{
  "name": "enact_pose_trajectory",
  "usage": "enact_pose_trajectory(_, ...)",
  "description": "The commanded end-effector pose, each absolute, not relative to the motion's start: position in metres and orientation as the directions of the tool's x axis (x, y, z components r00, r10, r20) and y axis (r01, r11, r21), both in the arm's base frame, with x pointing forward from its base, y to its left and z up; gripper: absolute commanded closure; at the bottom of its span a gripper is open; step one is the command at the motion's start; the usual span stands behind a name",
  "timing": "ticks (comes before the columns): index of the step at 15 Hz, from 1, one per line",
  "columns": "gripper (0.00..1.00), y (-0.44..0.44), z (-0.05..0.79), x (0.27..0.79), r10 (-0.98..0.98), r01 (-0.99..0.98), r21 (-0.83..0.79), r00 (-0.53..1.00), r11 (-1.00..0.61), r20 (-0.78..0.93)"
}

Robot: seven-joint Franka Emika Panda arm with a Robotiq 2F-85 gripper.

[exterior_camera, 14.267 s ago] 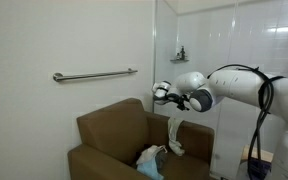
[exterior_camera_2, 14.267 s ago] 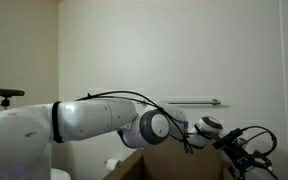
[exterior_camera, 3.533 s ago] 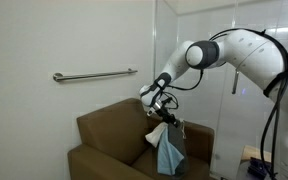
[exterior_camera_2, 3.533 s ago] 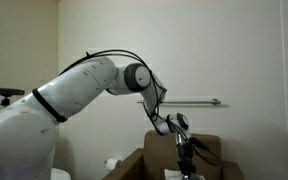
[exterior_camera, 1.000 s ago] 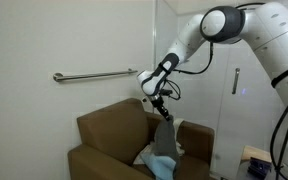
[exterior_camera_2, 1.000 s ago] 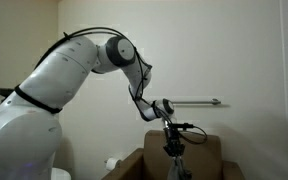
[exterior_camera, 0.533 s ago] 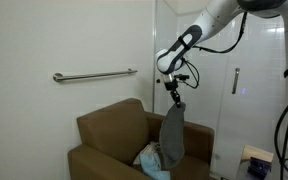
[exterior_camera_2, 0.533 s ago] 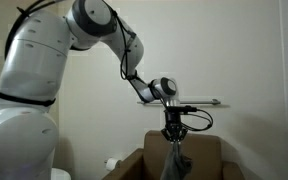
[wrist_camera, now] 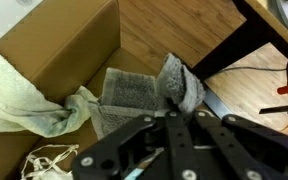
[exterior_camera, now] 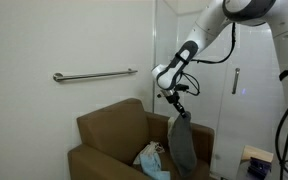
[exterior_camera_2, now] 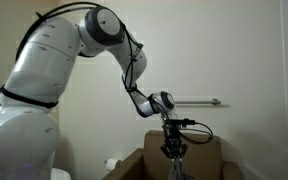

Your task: Hang some of the things on the seat of the couch on the armrest

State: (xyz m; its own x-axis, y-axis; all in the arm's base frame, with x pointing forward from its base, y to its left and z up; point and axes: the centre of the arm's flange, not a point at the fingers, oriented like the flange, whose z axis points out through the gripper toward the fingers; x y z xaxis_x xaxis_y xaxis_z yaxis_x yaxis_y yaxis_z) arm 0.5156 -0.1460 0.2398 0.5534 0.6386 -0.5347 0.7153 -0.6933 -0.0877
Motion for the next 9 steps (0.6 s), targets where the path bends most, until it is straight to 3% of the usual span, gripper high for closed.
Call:
enact_pose_trajectory(1, 0.97, -0.141, 0.210, 0.531, 0.625, 0.727, -0.065, 0.536, -0.683, -0.568)
enact_pose_trajectory(9, 0.97, -0.164, 0.224, 0.575, 0.530, 0.589, -0.004, 0.724, -0.808, -0.442)
